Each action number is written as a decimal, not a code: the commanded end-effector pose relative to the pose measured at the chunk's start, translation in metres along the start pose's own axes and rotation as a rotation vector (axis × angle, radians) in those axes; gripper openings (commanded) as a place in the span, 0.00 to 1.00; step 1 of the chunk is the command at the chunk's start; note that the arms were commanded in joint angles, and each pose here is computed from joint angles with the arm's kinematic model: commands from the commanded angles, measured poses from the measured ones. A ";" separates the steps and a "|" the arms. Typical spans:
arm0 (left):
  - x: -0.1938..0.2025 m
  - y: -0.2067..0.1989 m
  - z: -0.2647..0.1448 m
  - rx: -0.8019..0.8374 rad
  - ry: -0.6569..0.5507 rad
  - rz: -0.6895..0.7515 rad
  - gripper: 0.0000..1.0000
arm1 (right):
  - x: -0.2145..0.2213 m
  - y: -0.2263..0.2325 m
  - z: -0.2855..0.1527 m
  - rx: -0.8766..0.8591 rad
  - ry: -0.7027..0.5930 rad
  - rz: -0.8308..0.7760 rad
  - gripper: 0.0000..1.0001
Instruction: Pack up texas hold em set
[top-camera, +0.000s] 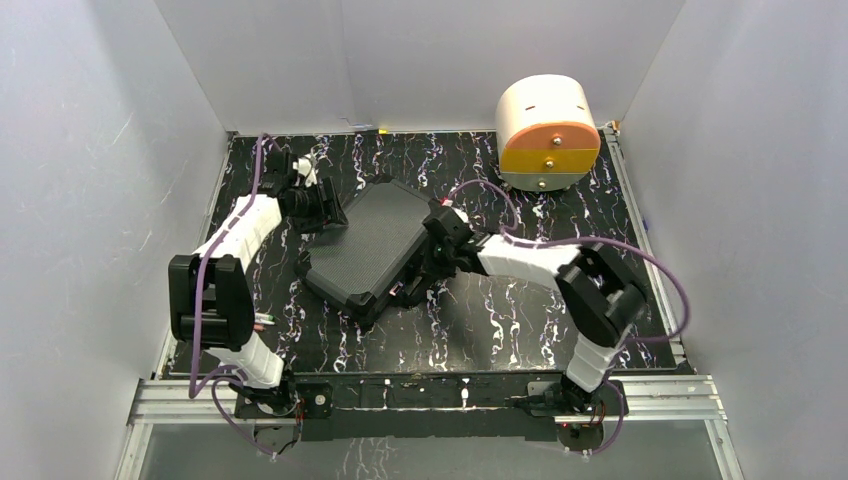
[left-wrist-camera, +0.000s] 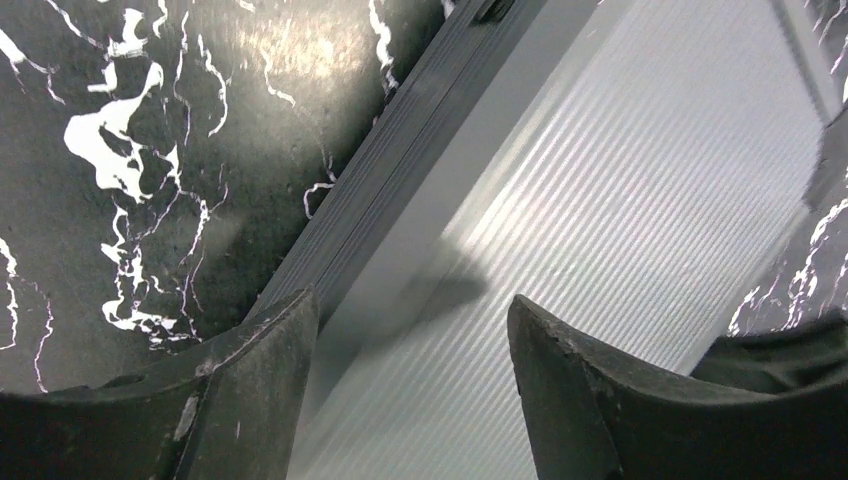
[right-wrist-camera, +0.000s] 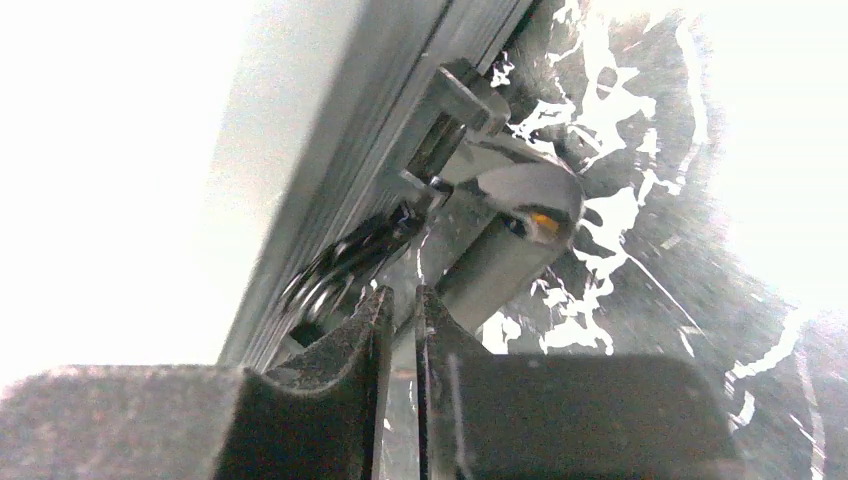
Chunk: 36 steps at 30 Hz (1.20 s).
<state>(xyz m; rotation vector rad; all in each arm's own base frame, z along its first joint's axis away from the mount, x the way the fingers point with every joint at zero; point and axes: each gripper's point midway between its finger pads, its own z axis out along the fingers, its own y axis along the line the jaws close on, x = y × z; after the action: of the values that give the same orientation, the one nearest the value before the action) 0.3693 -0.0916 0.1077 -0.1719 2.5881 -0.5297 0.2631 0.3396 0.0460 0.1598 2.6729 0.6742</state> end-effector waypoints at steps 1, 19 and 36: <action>-0.040 -0.027 -0.051 -0.015 -0.151 0.037 0.71 | -0.054 0.027 -0.069 -0.102 -0.266 -0.074 0.26; -0.053 -0.026 -0.246 -0.185 -0.723 0.096 0.98 | -0.117 -0.096 -0.352 0.263 -0.946 -0.104 0.90; -0.021 -0.004 -0.314 -0.277 -0.924 -0.006 0.98 | -0.112 -0.131 -0.457 0.190 -1.172 0.070 0.94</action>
<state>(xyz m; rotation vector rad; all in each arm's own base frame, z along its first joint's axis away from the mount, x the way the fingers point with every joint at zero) 0.2344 0.0094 0.3807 -0.3731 1.7090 -0.0738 0.1914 0.0150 0.3870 0.4643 1.6092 0.2149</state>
